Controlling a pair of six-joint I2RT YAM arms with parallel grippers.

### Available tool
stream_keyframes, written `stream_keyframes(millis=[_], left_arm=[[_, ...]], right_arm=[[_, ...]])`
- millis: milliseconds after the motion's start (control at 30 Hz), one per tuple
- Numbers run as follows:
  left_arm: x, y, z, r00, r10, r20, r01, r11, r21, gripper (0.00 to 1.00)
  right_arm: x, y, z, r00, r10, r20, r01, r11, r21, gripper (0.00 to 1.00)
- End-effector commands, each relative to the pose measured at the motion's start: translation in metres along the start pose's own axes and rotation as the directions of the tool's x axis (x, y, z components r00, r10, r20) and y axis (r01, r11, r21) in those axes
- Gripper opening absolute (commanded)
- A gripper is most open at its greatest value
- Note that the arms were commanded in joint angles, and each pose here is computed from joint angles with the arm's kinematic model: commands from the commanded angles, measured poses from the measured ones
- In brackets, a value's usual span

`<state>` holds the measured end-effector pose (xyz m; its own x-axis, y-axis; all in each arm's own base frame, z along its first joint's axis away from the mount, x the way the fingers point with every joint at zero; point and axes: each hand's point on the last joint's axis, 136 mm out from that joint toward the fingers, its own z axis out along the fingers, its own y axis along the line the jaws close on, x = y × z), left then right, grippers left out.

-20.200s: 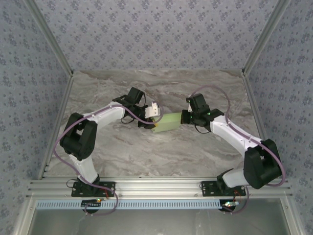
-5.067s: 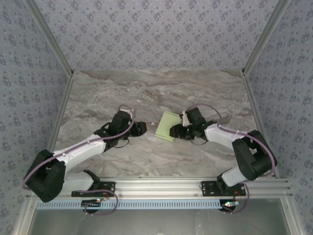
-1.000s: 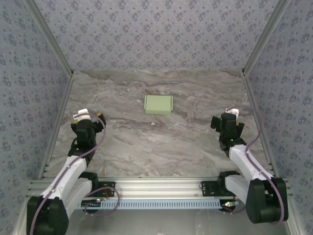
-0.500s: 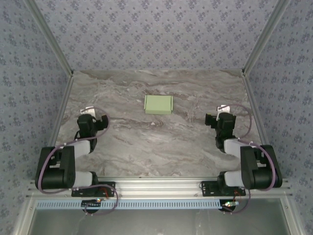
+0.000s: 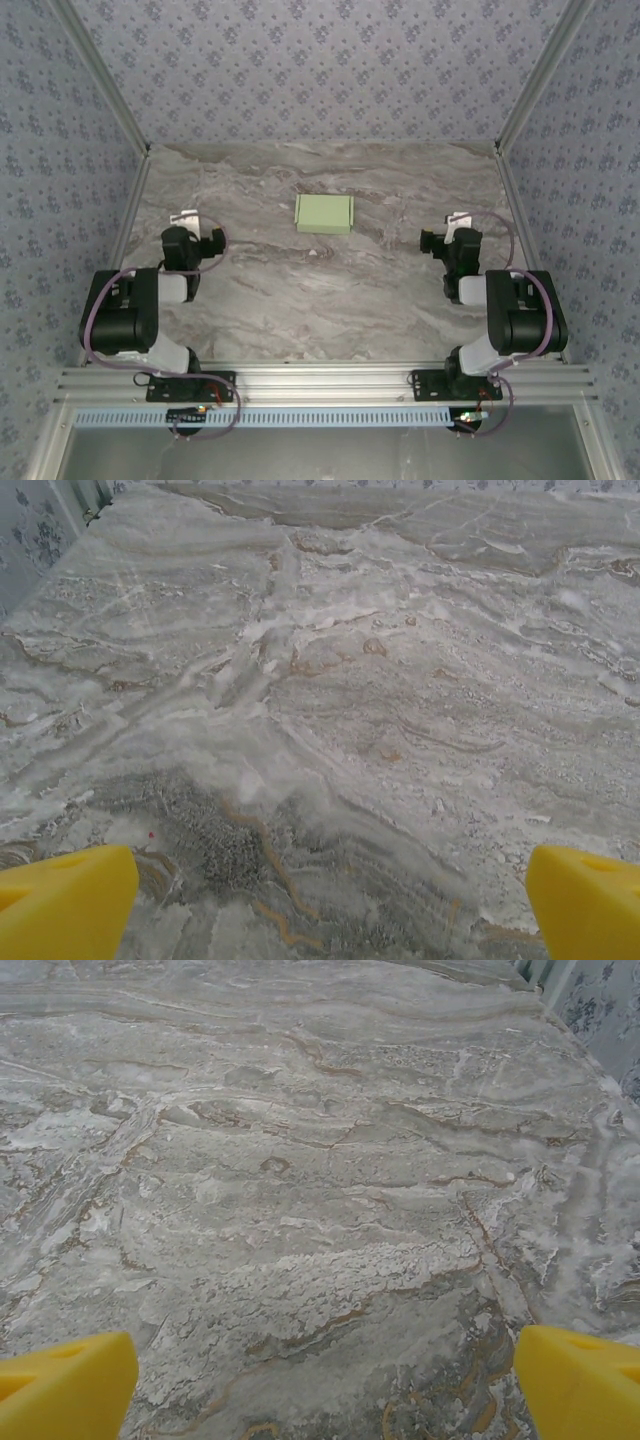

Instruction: Fold the paper box

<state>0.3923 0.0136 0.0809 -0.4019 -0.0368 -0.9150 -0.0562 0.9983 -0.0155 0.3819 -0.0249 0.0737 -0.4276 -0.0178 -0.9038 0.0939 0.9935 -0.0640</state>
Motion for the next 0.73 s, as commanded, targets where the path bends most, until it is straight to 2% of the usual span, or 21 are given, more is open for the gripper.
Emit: stream_keyframes(millis=[0, 700], left_arm=[[-0.0091, -0.0001, 0.0014, 1.0, -0.003, 0.021, 0.002, 1.0, 0.004, 0.99], [-0.0087, -0.0008, 0.0017, 1.0, -0.002, 0.02, 0.002, 1.0, 0.005, 0.99]], right_arm=[[-0.0092, 0.003, 0.0026, 1.0, 0.016, 0.022, -0.016, 1.0, -0.02, 0.99], [-0.0091, 0.0046, 0.0031, 1.0, 0.012, 0.019, -0.011, 1.0, -0.026, 0.99]])
